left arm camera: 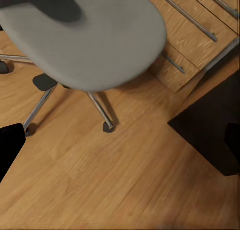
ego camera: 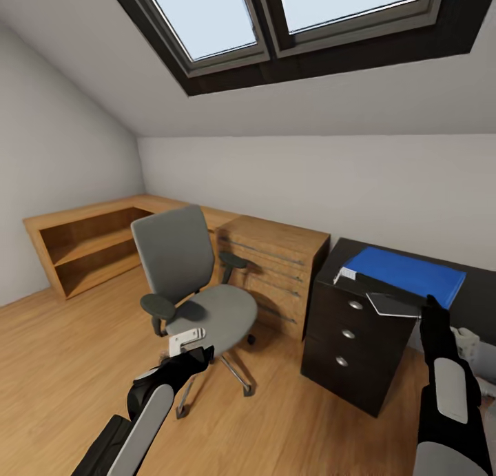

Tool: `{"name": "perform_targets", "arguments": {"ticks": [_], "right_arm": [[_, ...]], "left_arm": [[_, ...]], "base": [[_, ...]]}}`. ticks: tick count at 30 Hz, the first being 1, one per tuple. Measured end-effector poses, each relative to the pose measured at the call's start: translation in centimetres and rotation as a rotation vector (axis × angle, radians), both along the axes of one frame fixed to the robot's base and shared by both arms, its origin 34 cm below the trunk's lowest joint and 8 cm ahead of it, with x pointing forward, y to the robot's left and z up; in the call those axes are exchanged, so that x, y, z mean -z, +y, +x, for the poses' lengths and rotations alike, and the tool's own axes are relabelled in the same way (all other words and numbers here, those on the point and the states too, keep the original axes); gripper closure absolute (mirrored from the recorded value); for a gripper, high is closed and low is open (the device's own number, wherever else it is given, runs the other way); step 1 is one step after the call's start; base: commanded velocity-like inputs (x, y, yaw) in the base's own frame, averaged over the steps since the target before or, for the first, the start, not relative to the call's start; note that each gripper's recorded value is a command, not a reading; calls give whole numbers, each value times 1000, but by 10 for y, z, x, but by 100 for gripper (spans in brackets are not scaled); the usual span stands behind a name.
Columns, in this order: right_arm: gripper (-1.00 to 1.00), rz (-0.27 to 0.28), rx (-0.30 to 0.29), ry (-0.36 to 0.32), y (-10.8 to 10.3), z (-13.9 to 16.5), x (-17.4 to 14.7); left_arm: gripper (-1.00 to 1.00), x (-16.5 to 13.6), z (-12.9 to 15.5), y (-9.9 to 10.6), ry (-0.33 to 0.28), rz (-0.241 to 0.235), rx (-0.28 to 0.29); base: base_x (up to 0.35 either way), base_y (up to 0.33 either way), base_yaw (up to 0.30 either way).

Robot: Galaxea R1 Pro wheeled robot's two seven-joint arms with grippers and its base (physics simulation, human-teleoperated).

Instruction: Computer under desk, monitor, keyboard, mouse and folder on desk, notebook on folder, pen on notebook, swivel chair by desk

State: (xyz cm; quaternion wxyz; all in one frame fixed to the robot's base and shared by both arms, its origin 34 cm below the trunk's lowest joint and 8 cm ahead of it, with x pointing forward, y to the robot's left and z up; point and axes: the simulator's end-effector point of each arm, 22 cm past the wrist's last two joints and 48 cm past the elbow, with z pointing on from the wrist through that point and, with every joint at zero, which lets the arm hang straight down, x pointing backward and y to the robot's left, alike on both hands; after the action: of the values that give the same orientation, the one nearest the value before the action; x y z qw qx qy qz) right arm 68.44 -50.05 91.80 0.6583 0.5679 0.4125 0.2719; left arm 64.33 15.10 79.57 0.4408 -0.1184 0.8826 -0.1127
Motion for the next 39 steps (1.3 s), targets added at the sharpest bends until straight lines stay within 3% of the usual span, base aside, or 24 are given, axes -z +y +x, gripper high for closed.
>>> {"name": "perform_targets", "arguments": {"ticks": [7, 12, 14, 20, 24, 39], "right_arm": [[100, 9, 29, 7, -4, -2, 6], [100, 63, 25, 83, 6, 3, 53], [100, 68, 28, 90, 6, 3, 57], [100, 69, 70, 95, -1, -2, 62], [100, 84, 115, 128, -5, -7, 83], [100, 81, 166, 130, -12, -13, 87]], "left_arm": [[-100, 0, 0, -1, 0, -1, 2], [-100, 0, -2, -7, -2, 5, 20], [-100, 0, -2, -8, -3, 5, 21], [-100, 0, -2, -8, -3, 5, 21], [-100, -1, -2, -8, -4, 5, 22], [-100, 0, -2, -8, -3, 4, 24]], "base": [[0, 0, -266], [0, 0, -270], [0, 0, -270], [0, 0, -270], [0, 0, -270], [0, 0, -270]]}}
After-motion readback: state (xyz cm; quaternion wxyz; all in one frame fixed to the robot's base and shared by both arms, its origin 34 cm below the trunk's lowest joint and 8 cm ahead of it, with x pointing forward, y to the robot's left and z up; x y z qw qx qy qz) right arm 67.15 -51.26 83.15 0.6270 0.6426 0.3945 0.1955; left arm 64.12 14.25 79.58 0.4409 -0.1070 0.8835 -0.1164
